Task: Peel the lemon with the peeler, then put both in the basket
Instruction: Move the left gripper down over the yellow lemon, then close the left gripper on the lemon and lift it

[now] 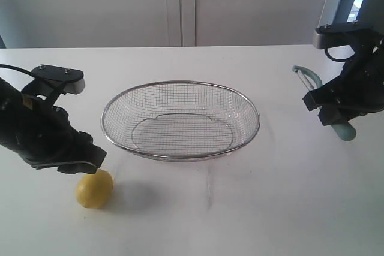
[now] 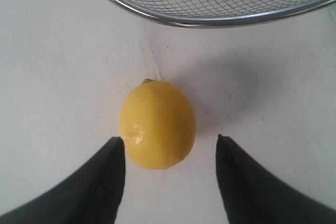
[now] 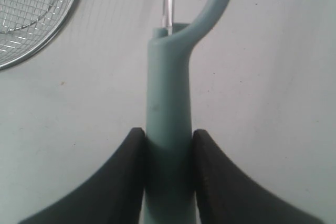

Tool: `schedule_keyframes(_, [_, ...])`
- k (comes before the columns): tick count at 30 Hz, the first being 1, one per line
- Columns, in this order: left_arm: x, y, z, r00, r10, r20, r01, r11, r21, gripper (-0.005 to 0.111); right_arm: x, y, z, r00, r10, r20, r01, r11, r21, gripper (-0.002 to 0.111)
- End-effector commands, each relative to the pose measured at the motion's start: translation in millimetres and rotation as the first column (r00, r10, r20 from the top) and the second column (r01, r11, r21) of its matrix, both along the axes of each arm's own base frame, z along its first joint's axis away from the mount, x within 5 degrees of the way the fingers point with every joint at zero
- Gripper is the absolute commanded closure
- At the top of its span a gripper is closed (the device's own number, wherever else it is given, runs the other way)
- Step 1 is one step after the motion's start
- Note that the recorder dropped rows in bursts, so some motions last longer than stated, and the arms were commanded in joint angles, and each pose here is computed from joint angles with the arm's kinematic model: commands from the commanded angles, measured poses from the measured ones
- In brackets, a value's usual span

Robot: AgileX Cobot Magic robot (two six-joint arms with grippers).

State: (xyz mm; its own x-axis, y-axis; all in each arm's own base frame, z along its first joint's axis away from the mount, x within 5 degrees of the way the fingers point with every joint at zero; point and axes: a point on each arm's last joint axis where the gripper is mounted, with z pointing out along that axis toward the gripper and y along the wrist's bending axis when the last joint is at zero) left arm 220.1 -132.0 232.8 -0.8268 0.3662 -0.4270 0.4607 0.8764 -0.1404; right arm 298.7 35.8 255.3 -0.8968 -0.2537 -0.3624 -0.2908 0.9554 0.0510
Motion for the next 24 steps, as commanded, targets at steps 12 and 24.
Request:
schedule_keyframes(12, [5.2, -4.6, -20.6, 0.989, -0.145, -0.043, 0.148, 0.985, 0.085, 0.034, -1.0, 0.5, 3.3, 1.0, 0.003, 0.015, -0.003, 1.0, 0.001, 0.108])
schedule_keyframes(24, [17.6, -10.3, -43.9, 0.989, -0.136, -0.059, 0.141, 0.985, 0.101, 0.034, -0.5, 0.5, 3.5, 1.0, 0.002, 0.021, -0.003, 1.0, 0.001, 0.108])
